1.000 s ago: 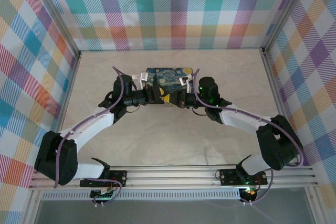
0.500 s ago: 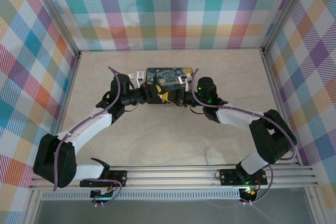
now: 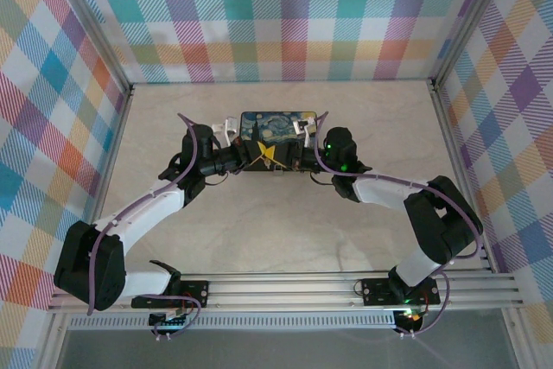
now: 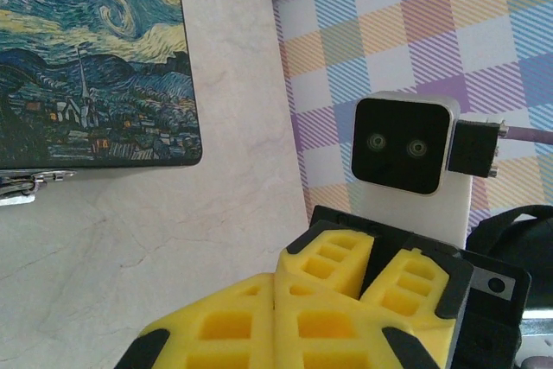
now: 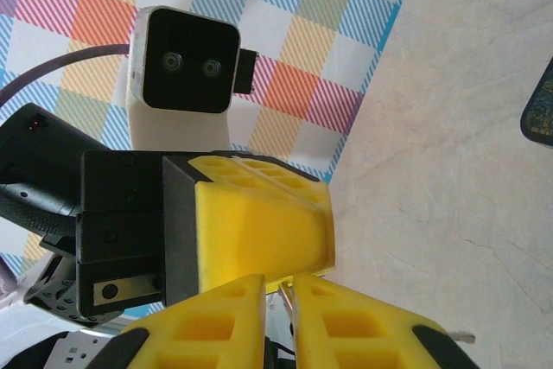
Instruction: Unlock a padlock with a key
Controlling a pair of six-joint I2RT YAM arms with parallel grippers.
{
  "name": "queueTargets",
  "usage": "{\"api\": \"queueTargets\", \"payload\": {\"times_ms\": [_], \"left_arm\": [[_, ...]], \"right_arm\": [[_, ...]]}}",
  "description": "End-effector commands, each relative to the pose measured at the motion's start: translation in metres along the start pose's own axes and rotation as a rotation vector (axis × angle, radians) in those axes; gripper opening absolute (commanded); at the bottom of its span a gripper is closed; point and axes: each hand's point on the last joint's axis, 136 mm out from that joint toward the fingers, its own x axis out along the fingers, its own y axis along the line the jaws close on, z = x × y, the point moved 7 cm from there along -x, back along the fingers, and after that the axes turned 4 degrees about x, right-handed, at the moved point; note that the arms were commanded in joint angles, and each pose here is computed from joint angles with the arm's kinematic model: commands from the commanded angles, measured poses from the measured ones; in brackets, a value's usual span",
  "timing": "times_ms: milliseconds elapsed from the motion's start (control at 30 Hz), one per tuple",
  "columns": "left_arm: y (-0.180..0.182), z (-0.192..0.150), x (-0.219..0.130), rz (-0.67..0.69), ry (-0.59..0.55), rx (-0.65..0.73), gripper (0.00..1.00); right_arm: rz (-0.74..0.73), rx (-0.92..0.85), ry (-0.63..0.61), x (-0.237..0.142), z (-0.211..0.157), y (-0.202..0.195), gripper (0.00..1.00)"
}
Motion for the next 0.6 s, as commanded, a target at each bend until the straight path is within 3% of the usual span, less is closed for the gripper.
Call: {"api": "queueTargets", "payload": {"times_ms": [0, 233, 567], "left_arm": [[-0.008, 0.002, -0.005, -0.053, -0.021, 0.013, 0.00], [-0.011, 0.006, -0.011, -0.055, -0.033, 0.019, 0.00], [-0.011, 0.010, -0.011, -0.064, -0.042, 0.020, 0.00]], "right_arm": [[0.030, -0.026, 0.002, 0.003, 0.001, 0.006, 0.20], [-0.045, -0.027, -0.004, -0.007, -0.002, -0.004, 0.31], [0.017, -0.044, 0.059, -0.003, -0.008, 0.007, 0.30]]}}
